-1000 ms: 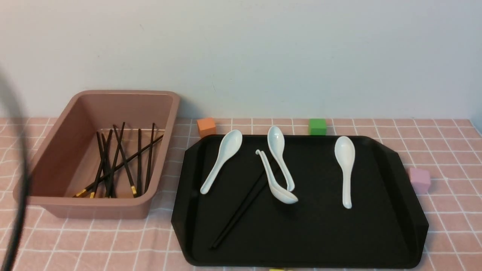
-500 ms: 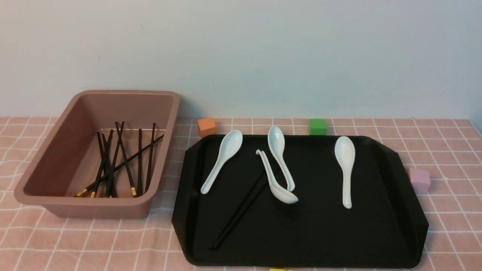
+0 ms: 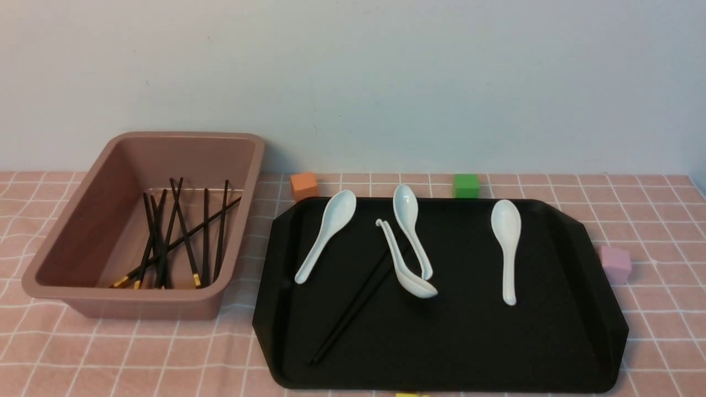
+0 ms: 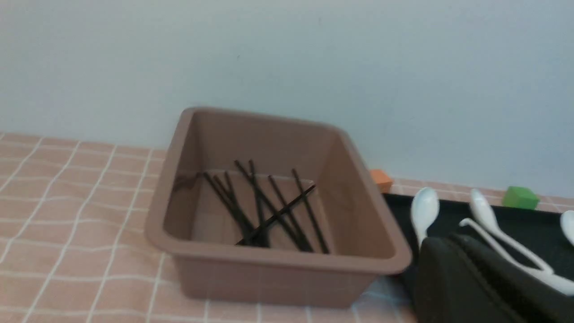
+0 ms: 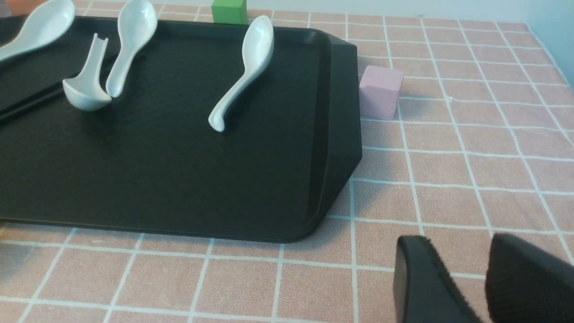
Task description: On pink tablecloth take chopsticks from black tray and put them in box.
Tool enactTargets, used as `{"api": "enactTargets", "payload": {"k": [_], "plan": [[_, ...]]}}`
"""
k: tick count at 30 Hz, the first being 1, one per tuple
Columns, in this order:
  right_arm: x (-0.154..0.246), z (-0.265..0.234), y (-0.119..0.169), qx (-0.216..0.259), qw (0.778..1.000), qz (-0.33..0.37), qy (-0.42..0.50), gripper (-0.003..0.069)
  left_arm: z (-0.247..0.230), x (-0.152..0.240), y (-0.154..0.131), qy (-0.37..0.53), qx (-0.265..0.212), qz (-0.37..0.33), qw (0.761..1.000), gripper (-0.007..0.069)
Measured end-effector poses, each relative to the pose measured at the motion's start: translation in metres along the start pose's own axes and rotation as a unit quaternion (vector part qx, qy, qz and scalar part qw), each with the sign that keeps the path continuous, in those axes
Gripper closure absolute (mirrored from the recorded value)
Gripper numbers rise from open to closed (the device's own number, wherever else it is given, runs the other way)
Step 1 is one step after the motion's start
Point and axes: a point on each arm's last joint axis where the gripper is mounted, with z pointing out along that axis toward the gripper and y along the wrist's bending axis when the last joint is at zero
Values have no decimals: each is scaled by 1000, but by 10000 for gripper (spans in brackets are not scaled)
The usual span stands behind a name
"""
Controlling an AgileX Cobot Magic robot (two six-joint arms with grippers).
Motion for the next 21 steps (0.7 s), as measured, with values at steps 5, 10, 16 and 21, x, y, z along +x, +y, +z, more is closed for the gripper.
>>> {"api": "enactTargets", "payload": {"k": [5, 10, 16, 21], "plan": [[0, 0, 0, 0, 1000, 0, 0, 419, 10, 42, 18, 47, -82, -16, 995, 638], [0, 0, 0, 0, 1000, 0, 0, 419, 11, 65, 23, 105, -100, -58, 988, 638], [0, 0, 0, 0, 1000, 0, 0, 419, 11, 67, 23, 112, -98, -71, 986, 638], [0, 0, 0, 0, 1000, 0, 0, 419, 11, 67, 23, 112, -98, -72, 986, 638]]}}
